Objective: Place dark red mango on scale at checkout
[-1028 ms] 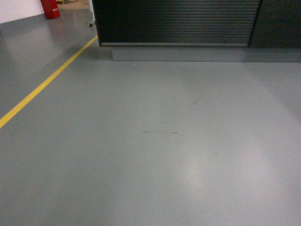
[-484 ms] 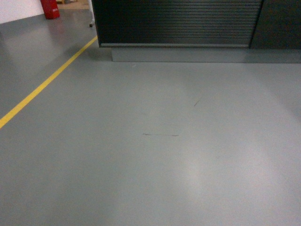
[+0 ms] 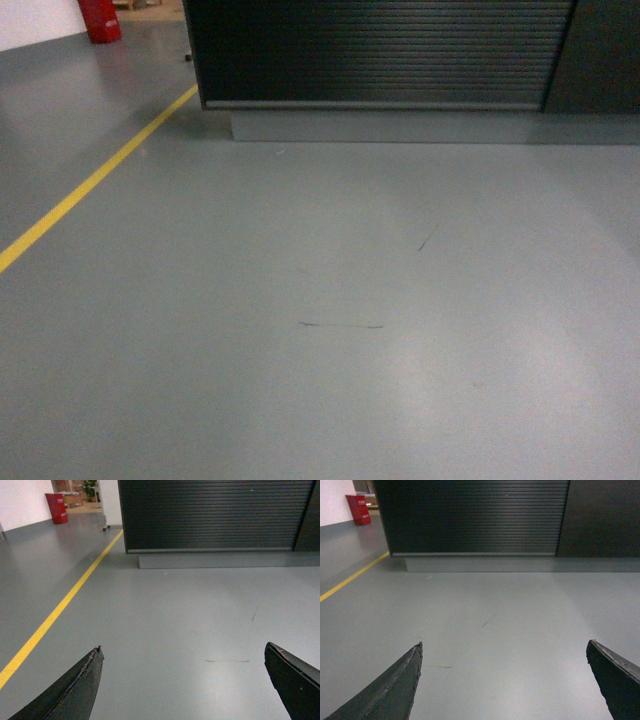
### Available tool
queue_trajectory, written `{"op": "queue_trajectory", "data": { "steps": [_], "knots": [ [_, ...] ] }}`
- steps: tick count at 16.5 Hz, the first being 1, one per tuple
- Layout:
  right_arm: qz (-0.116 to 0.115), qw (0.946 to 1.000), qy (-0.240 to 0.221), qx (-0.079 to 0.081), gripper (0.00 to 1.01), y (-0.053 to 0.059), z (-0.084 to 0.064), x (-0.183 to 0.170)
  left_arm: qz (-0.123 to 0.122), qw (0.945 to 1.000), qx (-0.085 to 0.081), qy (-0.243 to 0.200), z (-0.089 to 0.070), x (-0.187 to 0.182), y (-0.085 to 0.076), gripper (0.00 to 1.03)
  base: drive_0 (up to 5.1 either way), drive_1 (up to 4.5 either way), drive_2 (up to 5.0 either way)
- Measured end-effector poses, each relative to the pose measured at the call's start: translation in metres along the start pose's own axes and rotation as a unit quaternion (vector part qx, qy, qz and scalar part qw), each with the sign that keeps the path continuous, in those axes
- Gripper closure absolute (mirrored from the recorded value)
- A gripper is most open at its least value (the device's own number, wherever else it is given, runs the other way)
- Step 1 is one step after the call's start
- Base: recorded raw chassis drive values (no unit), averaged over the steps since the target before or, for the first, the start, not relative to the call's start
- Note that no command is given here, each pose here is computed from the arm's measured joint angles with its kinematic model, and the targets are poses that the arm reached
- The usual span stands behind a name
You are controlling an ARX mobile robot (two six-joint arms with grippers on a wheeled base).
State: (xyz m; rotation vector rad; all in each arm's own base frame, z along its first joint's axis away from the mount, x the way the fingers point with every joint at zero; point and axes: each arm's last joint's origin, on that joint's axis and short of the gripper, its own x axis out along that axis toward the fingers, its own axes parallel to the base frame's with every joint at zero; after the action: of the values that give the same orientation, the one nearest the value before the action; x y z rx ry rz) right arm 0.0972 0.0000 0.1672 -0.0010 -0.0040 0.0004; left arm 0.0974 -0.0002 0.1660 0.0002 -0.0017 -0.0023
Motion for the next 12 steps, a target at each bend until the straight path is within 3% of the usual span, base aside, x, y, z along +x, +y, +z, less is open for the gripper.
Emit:
{"op": "queue_trajectory", "data": {
  "steps": [12],
  "knots": [
    [0.0,1.0,-0.001,0.0,0.03,0.0,0.0003,0.0,0.0,1.0,0.0,-0.001,0.0003,0.0,0.0,0.05,0.0,0.0,0.0]
  ]
}}
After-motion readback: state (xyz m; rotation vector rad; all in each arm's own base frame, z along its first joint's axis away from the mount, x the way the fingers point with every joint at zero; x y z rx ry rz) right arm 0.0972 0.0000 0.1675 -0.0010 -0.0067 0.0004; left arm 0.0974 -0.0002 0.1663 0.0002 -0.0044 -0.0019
